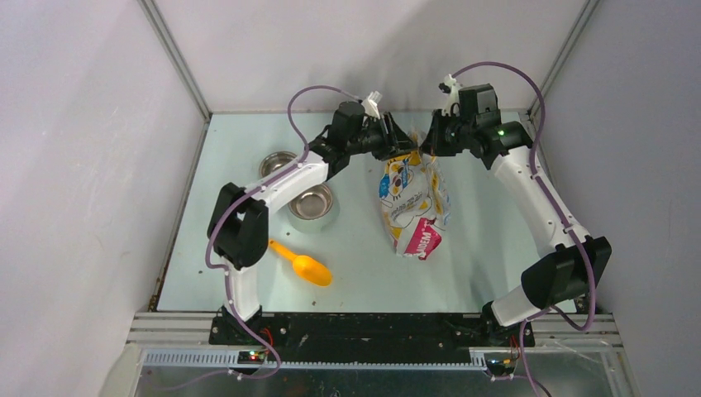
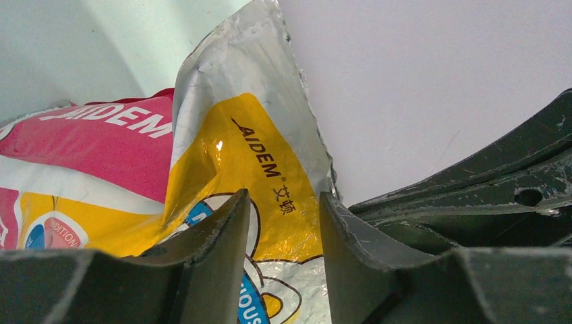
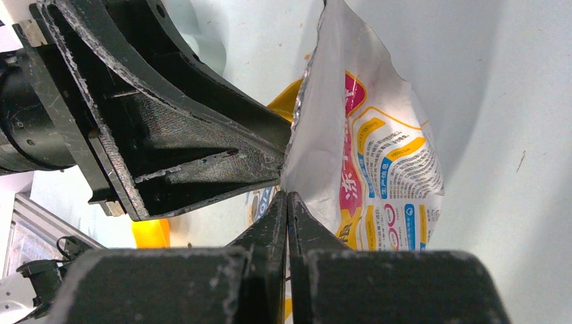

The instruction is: Serve the pet food

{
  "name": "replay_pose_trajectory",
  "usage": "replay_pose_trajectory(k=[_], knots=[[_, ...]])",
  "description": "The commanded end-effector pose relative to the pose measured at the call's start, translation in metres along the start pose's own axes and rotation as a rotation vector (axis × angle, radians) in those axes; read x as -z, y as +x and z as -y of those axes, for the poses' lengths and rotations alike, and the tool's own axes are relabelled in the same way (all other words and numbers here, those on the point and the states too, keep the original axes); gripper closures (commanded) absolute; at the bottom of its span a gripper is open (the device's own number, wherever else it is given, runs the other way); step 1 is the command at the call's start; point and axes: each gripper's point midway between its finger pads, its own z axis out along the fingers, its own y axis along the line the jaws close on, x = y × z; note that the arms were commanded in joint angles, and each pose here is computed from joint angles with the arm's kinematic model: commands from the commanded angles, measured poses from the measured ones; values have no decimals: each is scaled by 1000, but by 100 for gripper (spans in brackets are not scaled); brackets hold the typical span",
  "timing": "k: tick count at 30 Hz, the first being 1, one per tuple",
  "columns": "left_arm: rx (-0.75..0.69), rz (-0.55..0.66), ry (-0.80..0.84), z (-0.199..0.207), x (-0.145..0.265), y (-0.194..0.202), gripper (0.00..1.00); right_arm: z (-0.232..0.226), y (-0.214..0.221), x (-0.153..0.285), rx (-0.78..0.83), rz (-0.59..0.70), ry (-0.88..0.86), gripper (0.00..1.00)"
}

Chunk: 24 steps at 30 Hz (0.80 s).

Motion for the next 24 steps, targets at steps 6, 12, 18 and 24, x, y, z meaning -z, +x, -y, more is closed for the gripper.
replay_pose_trajectory(k=[6,12,18,24], knots=[[-213,69,43,25,27,-27,46,-5,1,14,48,-16,-104,100],[-598,62,42,7,83,-20,29,-16,-22,61,54,71,-414,49],[-1138,20,158,11,103,18,10,-5,23,79,585,46,-600,20],[-1323,-51,268,6,67,42,9,23,74,50,908,-41,-675,14]])
